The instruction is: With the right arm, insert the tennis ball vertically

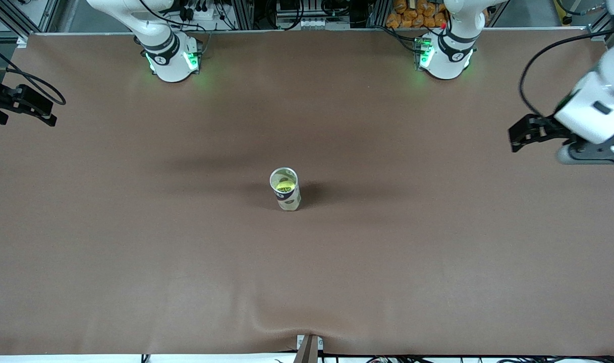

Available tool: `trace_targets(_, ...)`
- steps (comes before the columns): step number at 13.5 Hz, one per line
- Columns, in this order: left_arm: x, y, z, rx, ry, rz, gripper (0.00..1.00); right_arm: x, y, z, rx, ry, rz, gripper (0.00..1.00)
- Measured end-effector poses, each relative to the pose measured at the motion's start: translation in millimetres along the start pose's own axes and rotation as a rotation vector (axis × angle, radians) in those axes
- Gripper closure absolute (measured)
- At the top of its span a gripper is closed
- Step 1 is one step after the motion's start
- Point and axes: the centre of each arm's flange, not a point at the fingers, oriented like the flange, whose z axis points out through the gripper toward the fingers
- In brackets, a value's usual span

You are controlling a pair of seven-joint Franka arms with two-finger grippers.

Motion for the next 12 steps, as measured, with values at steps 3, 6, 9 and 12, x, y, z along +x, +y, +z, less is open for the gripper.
trace_targets(3, 3, -24, 5, 0.008, -0.005, -0.014, 0.00, 0, 0, 0, 0.000, -0.001, 0.000, 0.00)
trace_targets(6, 4, -20, 11, -0.006, -0.020, -0.022, 0.00, 0, 0, 0, 0.000, -0.004, 0.000, 0.00)
trace_targets(9, -1, -21, 18, -0.072, -0.005, -0.044, 0.00, -1, 0, 1, 0.000, -0.006, 0.000, 0.00)
trace_targets(12, -24, -24, 21, -0.102, 0.016, -0.062, 0.00, -1, 0, 1, 0.000, -0.006, 0.000, 0.00)
